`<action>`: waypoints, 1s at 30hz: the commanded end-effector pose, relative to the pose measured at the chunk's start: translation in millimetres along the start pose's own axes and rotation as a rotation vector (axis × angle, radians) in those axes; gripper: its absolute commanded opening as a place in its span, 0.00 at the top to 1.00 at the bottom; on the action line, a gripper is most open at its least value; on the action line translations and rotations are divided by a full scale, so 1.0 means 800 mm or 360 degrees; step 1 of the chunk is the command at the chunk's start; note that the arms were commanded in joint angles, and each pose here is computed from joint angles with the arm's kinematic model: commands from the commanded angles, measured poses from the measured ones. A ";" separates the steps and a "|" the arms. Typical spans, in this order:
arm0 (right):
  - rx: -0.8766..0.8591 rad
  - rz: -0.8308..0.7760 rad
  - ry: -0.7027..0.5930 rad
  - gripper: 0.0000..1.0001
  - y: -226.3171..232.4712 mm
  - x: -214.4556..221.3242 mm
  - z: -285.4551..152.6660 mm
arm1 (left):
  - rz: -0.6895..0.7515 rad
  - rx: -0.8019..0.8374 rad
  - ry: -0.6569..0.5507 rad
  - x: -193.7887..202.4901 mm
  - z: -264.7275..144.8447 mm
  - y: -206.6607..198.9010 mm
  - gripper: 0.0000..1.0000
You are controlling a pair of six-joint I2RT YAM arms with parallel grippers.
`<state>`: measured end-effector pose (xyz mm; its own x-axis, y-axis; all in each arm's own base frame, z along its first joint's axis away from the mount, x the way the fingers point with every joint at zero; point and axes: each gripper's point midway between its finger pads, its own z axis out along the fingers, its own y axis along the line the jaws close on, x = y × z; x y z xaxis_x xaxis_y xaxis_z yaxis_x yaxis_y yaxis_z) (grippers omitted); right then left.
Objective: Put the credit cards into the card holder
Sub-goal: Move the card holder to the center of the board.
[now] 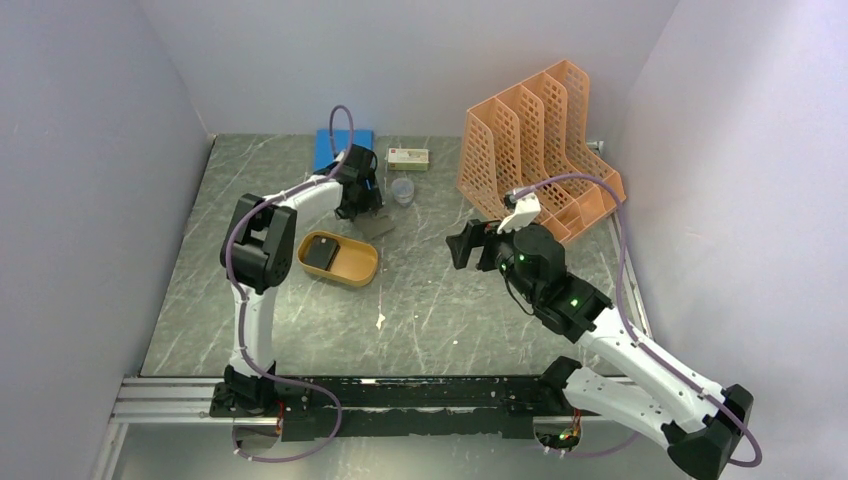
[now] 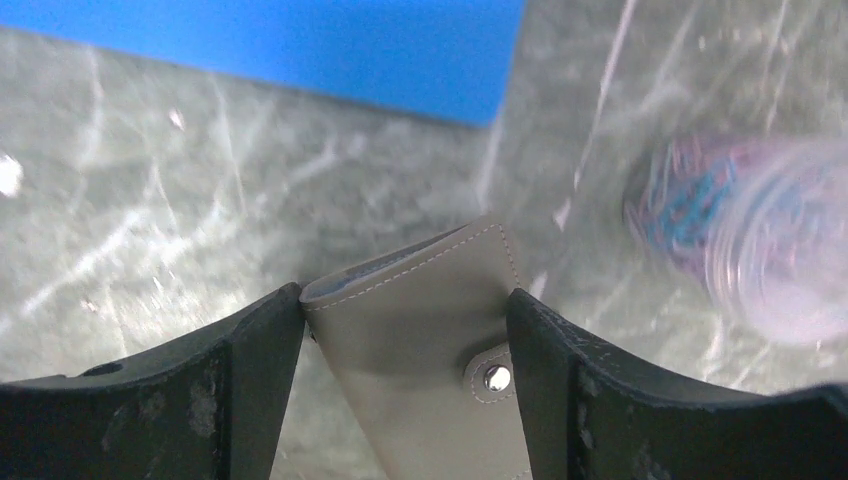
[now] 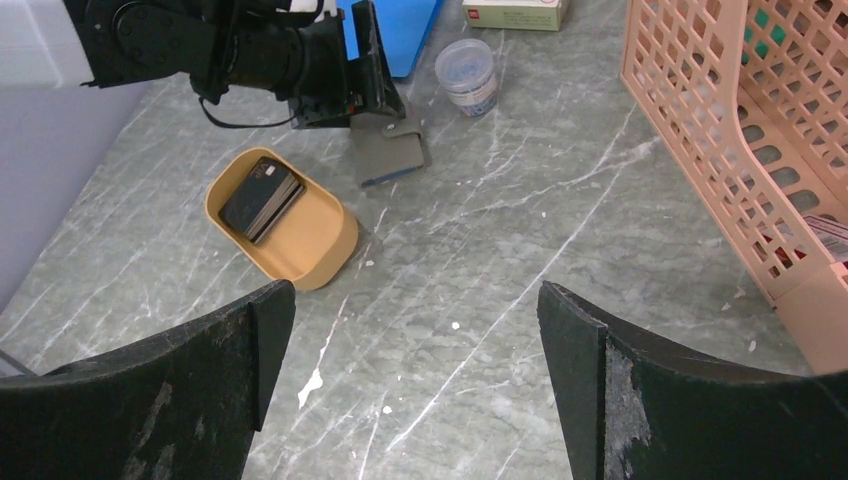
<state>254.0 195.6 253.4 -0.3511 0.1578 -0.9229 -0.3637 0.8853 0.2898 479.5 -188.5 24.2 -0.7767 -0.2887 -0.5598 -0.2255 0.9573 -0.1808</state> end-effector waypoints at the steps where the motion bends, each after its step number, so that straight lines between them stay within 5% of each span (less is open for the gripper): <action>1: 0.0019 0.0003 0.0022 0.05 -0.005 0.008 -0.005 | 0.0091 0.0074 0.0096 0.041 -0.021 -0.011 0.25; 21: 0.0029 0.0102 0.0157 0.05 -0.012 0.049 -0.012 | 0.0422 0.0415 0.0186 0.169 -0.119 -0.113 0.27; 30: 0.0057 0.0164 0.0223 0.06 -0.021 0.072 -0.023 | 0.0540 0.0441 0.0239 0.238 -0.144 -0.117 0.28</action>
<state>232.7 183.7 208.6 -0.4702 0.1758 -0.8649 -0.3015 0.8890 0.3446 304.0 -326.4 23.6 -0.8636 0.0605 -0.5006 0.1911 0.9580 -0.2138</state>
